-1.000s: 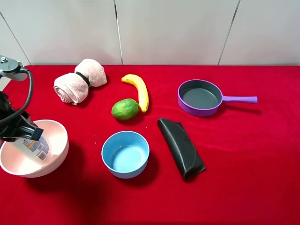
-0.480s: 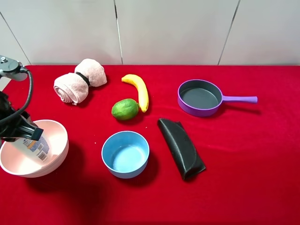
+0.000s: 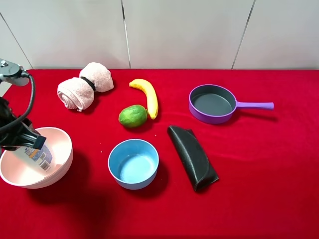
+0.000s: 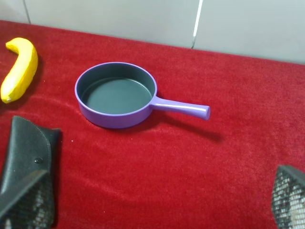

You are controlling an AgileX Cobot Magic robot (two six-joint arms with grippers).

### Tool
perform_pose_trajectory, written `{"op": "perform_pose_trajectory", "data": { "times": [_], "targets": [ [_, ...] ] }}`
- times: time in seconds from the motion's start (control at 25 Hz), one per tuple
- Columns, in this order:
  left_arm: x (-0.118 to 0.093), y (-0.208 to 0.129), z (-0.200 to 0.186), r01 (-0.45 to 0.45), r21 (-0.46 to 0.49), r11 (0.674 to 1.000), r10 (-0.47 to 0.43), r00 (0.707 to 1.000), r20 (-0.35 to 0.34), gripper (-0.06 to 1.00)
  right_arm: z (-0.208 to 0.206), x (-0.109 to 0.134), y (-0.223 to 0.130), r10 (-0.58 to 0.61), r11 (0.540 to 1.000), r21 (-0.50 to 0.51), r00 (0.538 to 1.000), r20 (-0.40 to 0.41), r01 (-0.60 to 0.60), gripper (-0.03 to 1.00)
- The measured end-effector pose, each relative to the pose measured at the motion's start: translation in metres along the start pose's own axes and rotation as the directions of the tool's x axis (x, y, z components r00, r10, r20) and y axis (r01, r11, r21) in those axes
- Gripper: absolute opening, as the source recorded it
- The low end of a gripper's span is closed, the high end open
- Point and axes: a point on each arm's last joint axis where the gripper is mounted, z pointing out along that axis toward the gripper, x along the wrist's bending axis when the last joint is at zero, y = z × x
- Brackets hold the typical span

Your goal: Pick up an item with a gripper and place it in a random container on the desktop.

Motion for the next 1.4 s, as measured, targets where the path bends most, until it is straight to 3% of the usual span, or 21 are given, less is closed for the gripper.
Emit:
{"op": "perform_pose_trajectory", "data": {
  "times": [0.92,1.24,1.4],
  "targets": [
    [0.0001,0.0011,-0.0004,-0.006,-0.014,1.000,0.006,1.000,0.000,0.40,0.0000,0.0000,0.0000,0.000,1.000,0.000,1.000,0.000,0.000,0.69],
    [0.0002,0.0012,-0.0004,-0.008,-0.015,1.000,0.008,1.000,-0.001,0.63,0.0000,0.0000,0.0000,0.000,1.000,0.000,1.000,0.000,0.000,0.69],
    [0.0002,0.0012,-0.0004,-0.008,-0.015,1.000,0.008,1.000,-0.001,0.68,0.0000,0.0000,0.0000,0.000,1.000,0.000,1.000,0.000,0.000,0.69]
  ]
}}
